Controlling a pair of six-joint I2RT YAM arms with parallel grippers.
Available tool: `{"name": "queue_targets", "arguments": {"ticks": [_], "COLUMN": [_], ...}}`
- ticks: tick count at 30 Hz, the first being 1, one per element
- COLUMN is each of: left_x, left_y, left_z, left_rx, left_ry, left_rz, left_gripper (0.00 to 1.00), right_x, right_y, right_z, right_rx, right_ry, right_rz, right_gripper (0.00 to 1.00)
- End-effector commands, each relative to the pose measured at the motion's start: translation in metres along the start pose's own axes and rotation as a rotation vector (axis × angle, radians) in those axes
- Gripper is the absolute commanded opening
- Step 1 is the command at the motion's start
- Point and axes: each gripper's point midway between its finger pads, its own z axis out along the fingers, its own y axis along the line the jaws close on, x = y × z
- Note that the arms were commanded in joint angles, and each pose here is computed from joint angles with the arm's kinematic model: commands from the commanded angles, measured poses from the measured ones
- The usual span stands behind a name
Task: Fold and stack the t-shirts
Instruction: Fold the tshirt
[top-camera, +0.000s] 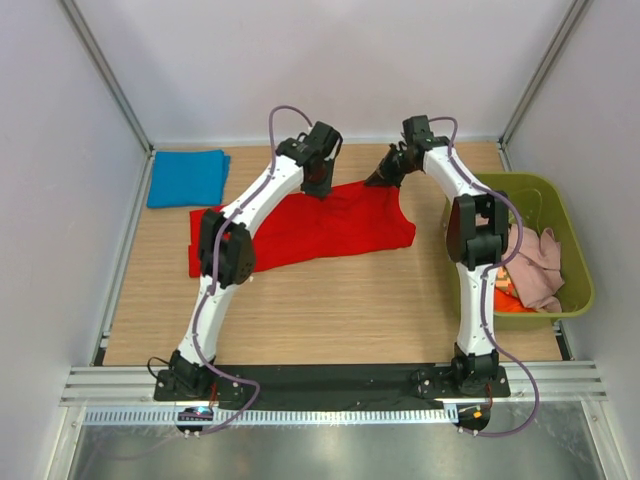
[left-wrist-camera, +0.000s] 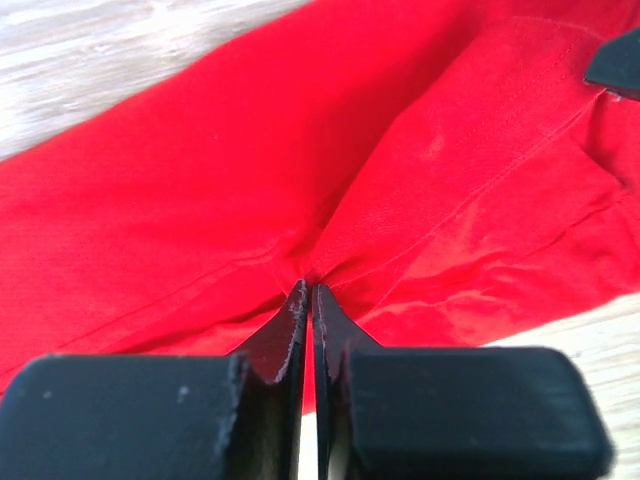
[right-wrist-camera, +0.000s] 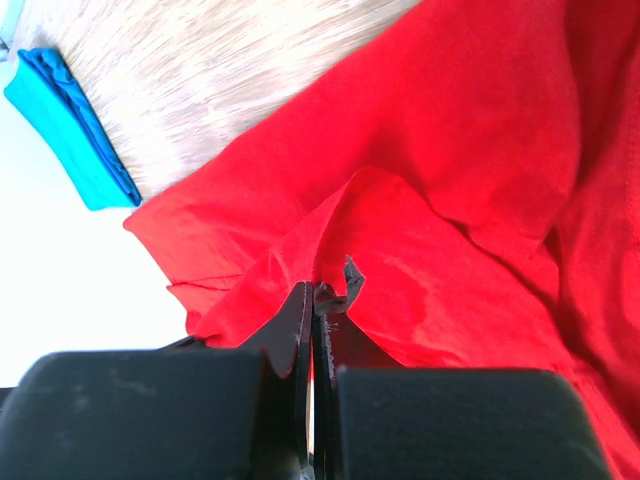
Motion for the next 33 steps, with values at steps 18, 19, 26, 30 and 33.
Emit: {"name": "queue_targets", "arguments": {"ticks": [18, 19, 26, 30, 33], "left_x": [0.004, 0.007, 0.03, 0.036, 0.039], "left_y": [-0.005, -0.005, -0.011, -0.017, -0.013], "left_z": [0.006, 0.006, 0.007, 0.006, 0.003], "left_rx": [0.066, 0.07, 0.11, 0.126, 0.104], "left_ry": [0.036, 0.044, 0.091, 0.11, 0.11], "left_rz": [-0.012, -0.015, -0.046, -0.039, -0.043], "left_gripper": [0.07, 0.07, 0.09, 0.09, 0.09], "right_x": [-0.01, -0.006, 0.0, 0.015, 0.025], "right_y": [0.0, -0.009, -0.031, -0.043, -0.057], "right_z": [-0.051, -0.053, -0.074, -0.061, -0.053], "right_rx": [0.096, 0.123, 0.181, 0.183, 0.204], "right_ry": [-0.112, -0.101, -0.112, -0.037, 0.004], "right_rz": [-0.124, -0.115, -0.131, -0.117, -0.11], "right_gripper": [0.01, 0.01, 0.01, 0.01, 0.01]}}
